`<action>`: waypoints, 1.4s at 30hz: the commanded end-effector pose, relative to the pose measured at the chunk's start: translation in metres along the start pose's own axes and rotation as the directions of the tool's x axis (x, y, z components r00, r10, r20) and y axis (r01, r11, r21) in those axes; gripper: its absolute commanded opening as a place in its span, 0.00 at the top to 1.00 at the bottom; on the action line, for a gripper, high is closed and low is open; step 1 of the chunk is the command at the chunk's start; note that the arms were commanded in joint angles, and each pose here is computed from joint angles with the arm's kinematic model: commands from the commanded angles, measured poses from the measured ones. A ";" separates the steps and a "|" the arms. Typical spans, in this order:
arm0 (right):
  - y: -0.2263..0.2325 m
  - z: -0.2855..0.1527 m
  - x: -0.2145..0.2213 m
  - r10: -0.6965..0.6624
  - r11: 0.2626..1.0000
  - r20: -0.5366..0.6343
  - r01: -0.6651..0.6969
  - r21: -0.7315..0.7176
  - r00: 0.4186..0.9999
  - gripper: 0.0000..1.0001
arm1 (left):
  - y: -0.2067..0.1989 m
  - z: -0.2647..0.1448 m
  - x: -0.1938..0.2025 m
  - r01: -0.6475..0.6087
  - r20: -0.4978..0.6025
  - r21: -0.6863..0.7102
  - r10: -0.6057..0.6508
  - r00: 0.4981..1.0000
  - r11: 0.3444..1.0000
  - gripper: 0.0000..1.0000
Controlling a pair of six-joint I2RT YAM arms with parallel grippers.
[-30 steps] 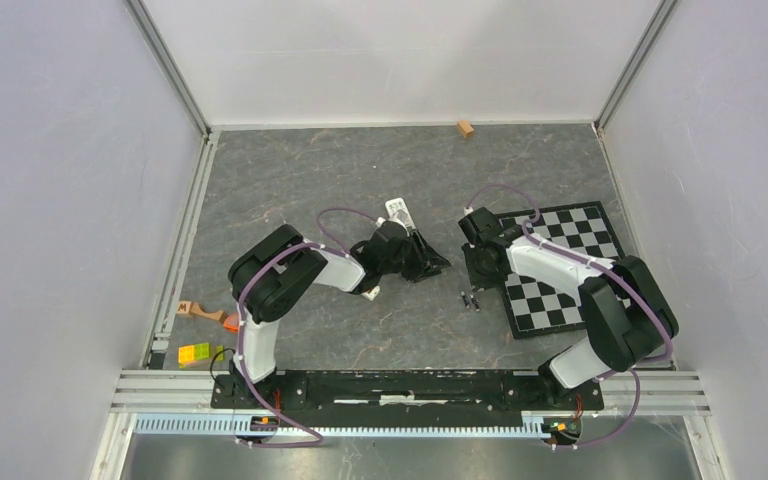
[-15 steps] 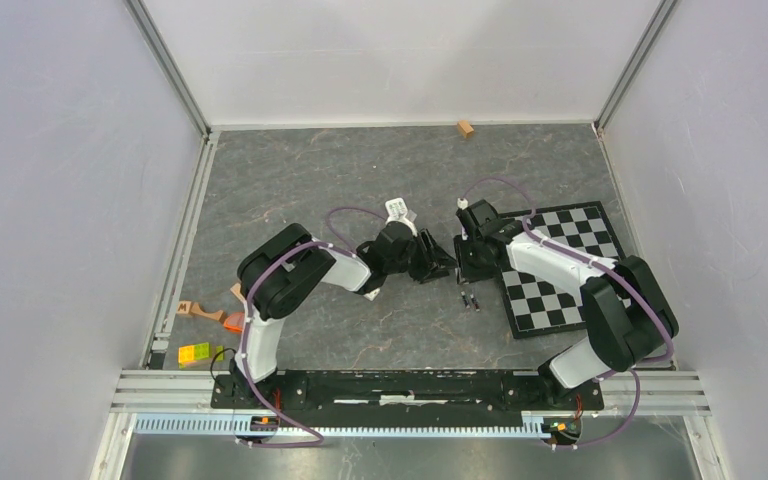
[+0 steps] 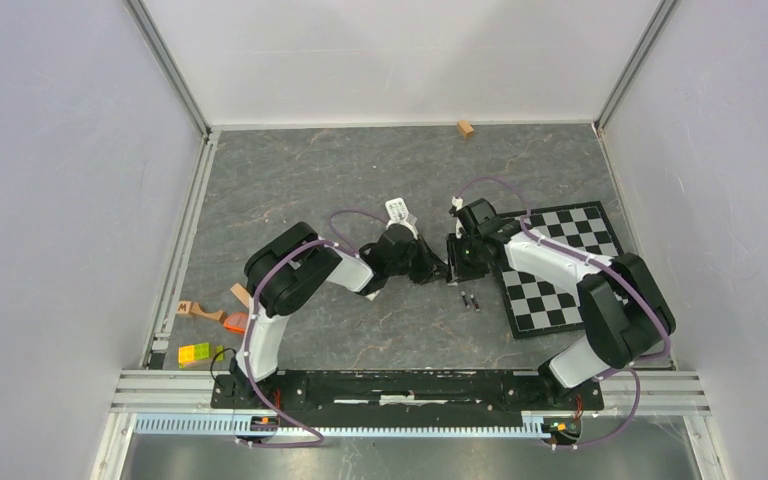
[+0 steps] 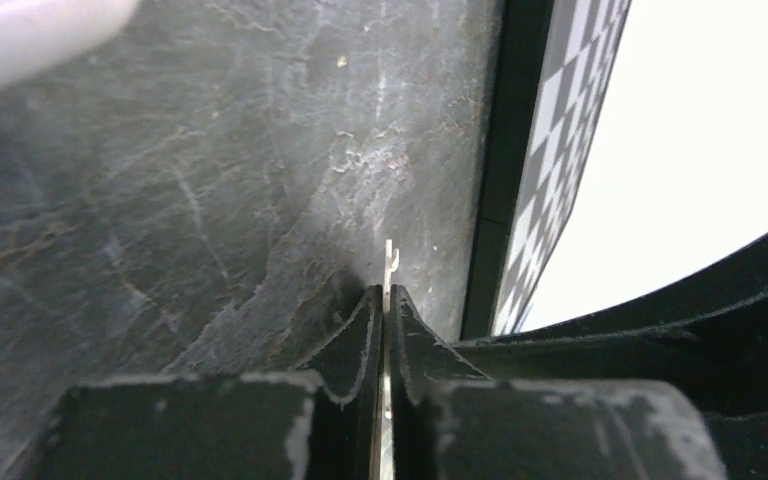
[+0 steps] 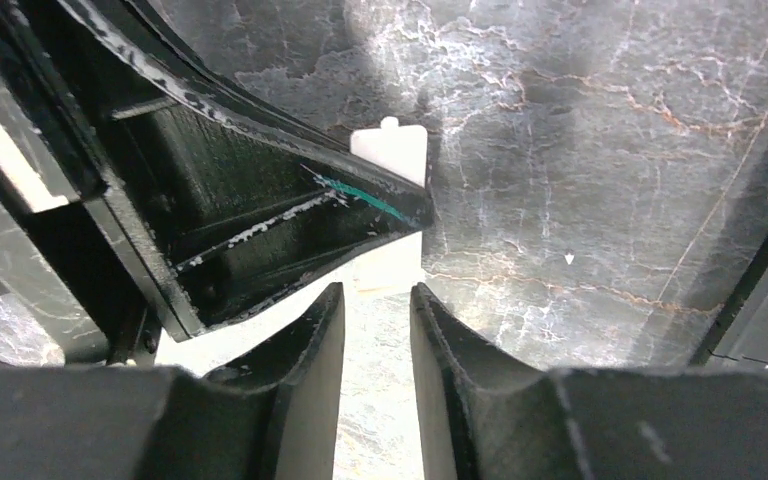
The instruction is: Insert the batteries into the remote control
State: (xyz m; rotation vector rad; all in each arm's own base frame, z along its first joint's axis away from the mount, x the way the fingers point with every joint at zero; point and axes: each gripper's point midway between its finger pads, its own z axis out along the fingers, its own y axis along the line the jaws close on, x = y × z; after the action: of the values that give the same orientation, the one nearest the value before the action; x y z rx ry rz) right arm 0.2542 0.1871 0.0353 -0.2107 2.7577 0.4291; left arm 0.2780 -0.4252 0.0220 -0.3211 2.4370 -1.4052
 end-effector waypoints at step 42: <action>0.169 -0.143 -0.035 -0.579 0.461 0.802 0.752 0.472 -0.148 0.53 | -0.078 -0.194 -0.038 0.145 -0.008 -0.175 -0.148 0.989 0.974 0.98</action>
State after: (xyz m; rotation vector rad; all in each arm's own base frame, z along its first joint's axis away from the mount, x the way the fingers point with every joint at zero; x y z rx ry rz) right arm 0.1948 0.3081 0.1925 -1.1461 1.1321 0.3998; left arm 0.2482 -0.2979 0.1683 -0.5452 2.6286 -1.2184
